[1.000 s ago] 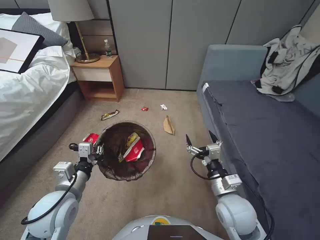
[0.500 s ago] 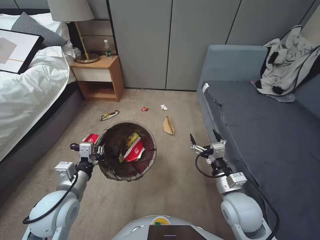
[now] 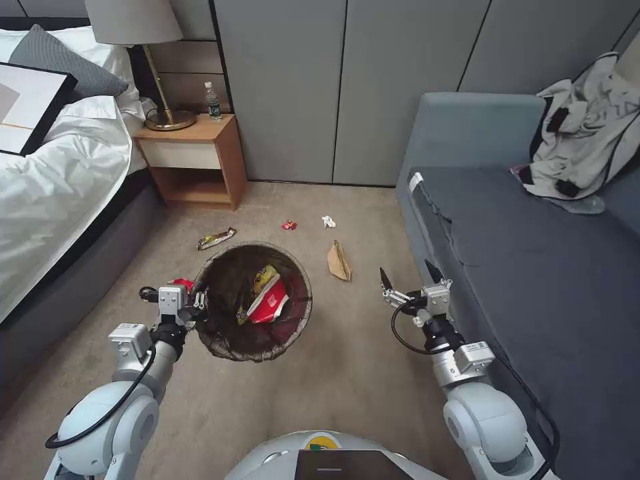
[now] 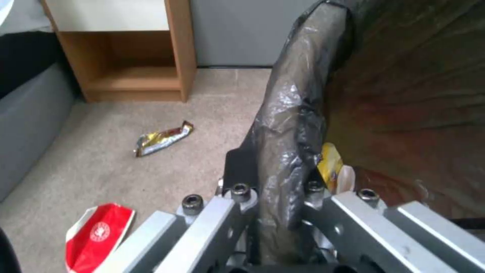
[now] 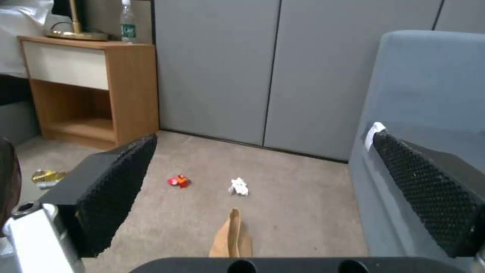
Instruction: Pick up the trash bin, then pick up the garbage from the floor and place it into the trash bin.
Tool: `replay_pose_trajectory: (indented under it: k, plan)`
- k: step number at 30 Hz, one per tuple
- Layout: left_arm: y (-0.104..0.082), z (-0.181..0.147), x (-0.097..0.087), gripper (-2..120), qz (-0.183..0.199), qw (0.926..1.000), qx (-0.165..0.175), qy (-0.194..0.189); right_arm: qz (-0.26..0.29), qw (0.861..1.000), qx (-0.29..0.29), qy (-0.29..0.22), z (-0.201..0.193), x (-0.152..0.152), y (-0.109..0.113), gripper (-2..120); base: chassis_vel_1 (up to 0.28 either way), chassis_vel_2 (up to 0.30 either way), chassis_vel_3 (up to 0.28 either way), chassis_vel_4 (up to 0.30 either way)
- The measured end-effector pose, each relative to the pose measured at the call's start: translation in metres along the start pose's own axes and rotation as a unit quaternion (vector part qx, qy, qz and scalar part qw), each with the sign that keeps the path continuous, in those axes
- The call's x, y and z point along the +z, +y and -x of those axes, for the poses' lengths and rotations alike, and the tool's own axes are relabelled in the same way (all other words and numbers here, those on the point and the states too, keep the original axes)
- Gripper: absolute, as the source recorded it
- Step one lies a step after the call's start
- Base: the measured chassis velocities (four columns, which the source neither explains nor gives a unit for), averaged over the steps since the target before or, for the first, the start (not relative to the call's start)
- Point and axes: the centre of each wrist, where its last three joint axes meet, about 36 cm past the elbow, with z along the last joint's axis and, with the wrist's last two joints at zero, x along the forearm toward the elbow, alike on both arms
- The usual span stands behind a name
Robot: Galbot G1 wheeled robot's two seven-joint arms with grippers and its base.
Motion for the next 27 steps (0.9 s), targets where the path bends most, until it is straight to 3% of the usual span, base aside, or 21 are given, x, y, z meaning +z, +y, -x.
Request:
replay_pose_trajectory:
  k: [27]
  plan:
    - [0.0017, 0.0010, -0.0005, 2, 0.003, 1.0000, 0.001, -0.002, 0.007, 1.000, -0.003, 0.002, 0.0010, -0.0015, 0.0028, 100, -0.106, 0.100, 0.105, -0.098]
